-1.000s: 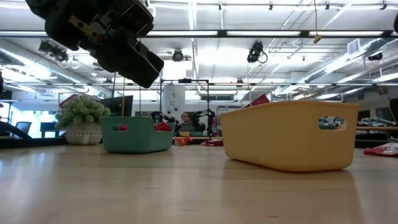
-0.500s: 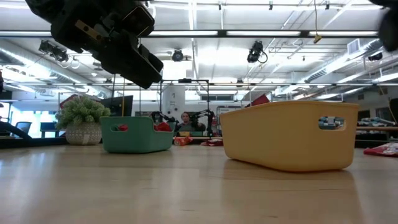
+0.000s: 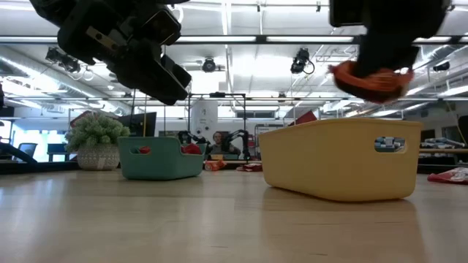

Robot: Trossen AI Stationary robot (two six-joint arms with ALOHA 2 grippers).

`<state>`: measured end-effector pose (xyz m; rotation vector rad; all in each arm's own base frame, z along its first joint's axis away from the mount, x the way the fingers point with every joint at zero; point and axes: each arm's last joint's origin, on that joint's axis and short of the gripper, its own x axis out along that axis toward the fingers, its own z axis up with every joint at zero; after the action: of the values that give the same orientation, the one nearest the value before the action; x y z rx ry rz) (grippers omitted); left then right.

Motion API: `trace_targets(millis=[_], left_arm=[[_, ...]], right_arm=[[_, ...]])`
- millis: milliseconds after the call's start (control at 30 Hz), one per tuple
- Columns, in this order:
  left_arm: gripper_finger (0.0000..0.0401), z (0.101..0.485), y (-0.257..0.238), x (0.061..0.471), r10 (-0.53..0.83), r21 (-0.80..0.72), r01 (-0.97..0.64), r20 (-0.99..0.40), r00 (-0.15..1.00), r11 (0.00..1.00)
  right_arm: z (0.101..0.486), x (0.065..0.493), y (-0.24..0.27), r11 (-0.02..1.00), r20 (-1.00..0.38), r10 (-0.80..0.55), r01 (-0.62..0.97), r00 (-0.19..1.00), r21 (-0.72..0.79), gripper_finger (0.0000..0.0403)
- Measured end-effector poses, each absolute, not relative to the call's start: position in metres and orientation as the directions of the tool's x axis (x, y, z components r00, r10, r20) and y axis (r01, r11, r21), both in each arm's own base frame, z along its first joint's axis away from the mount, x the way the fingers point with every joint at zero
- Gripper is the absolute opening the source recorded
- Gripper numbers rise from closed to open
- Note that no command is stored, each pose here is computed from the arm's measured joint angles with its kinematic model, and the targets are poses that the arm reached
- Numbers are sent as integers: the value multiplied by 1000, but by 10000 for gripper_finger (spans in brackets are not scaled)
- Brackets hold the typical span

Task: Sort candy
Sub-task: Put the orange candy into the yellow bin

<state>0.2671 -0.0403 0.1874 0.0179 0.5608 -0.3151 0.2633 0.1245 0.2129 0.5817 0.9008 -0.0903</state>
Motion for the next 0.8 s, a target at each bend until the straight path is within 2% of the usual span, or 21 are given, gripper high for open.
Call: trace_targets(millis=[400,700,800], left_arm=[[1,187,-40,267,-288,-76,294,-534,795,953],[1,185,-40,266,-287,-83,291,-548,786,953],[1,185,-40,266,-287,-83,290,-549,785,953]], right_arm=[[193,288,114,889,-749,174,225,639,399,68],[194,290,110,902,-743,170,201,647,381,148],[194,290,111,911,-748,196,165,634,378,162]])
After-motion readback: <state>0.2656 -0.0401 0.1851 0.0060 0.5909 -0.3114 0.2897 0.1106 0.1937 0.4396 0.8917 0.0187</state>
